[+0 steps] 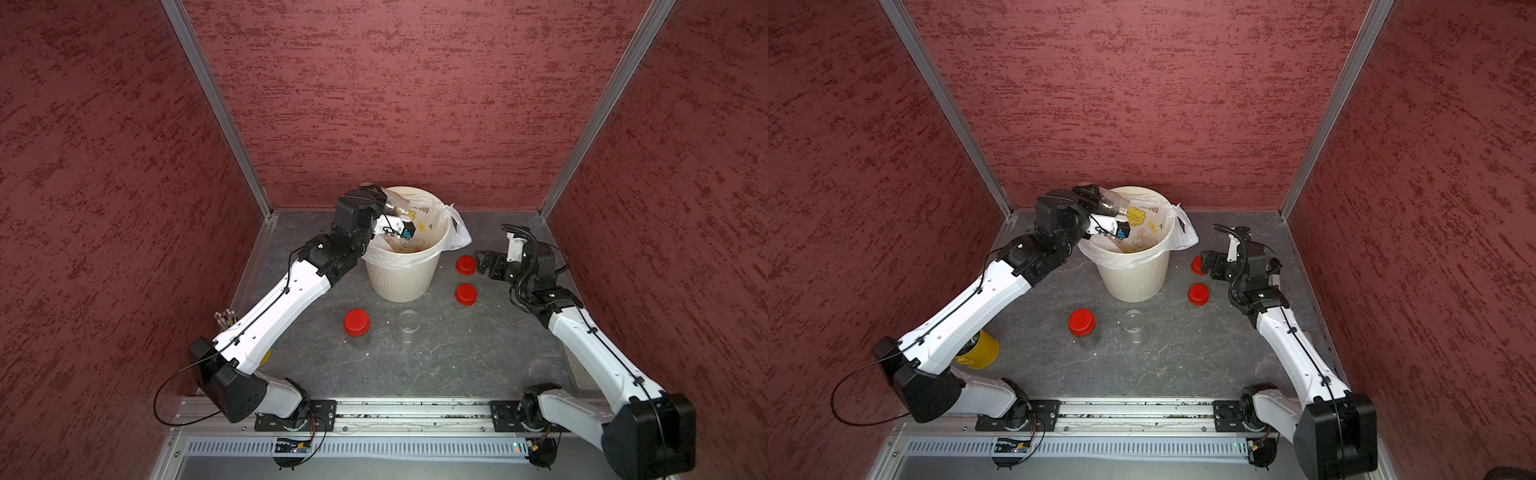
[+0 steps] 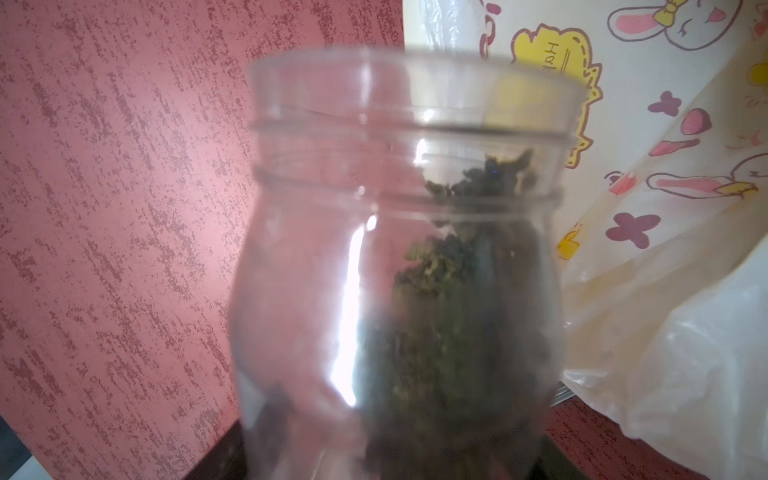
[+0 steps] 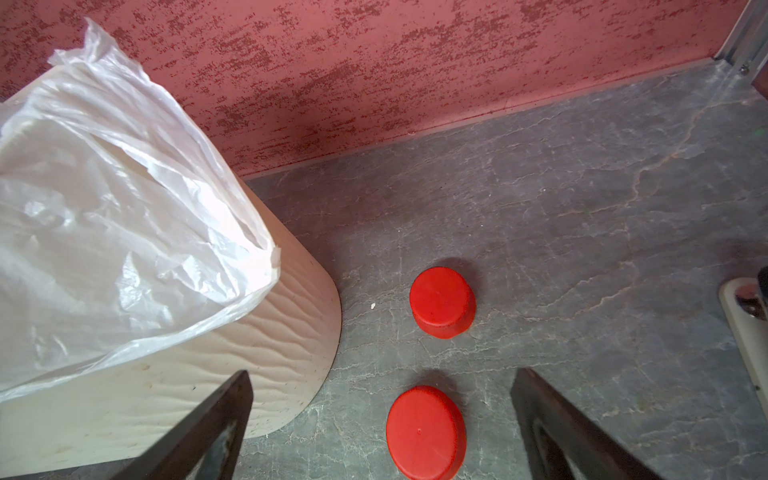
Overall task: Empty moldy tea leaves from jars
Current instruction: Pour the moldy tea leaves from the jar into the trash bin.
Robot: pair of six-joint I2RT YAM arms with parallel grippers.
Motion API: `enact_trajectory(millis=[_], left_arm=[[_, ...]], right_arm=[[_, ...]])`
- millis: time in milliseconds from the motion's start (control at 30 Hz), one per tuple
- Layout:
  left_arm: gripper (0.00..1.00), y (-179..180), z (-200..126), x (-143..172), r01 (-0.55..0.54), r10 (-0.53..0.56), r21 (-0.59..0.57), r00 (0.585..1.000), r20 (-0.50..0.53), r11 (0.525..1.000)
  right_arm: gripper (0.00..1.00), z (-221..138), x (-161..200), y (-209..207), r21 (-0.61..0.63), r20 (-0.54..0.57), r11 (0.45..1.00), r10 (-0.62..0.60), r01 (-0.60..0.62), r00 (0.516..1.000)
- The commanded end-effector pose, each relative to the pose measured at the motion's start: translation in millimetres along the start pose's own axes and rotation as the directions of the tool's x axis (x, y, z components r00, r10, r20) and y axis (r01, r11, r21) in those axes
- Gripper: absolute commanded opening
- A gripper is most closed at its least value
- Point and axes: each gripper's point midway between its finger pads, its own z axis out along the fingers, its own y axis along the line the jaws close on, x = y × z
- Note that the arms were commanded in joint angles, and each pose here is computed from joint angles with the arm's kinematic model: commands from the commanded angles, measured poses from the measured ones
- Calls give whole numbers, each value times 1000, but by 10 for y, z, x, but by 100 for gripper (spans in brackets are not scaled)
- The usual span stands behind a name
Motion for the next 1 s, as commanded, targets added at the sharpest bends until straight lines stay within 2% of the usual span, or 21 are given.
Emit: enact_trajectory(millis=[0,233,433,667,867,967], left_arm=[[62,117,-47,20,-70,69,-14,997,-26,997],[62,-196,12,-122,-86,87,79,996,-9,993],[64,30,-4,-59,-74,75,59,997,-20,996],[63,-261,61,-122,-86,89,130,996,-16,988],[63,-53,-12,-112,-82,83,131,997,-5,988],[62,-119,-58,-153,-75,76,179,997,1,981]], right_arm=[[99,-100,-202,81,-30,57,999,-18,19,998],[99,-123,-226,114,-48,64,999,-20,23,998],[99,-149,-236,137,-60,68,998,-21,25,997],[99,-168,-255,174,-81,75,996,-19,25,997],[99,-182,-265,202,-96,79,995,-19,26,997],[99,-205,-277,238,-113,85,993,-17,27,996]])
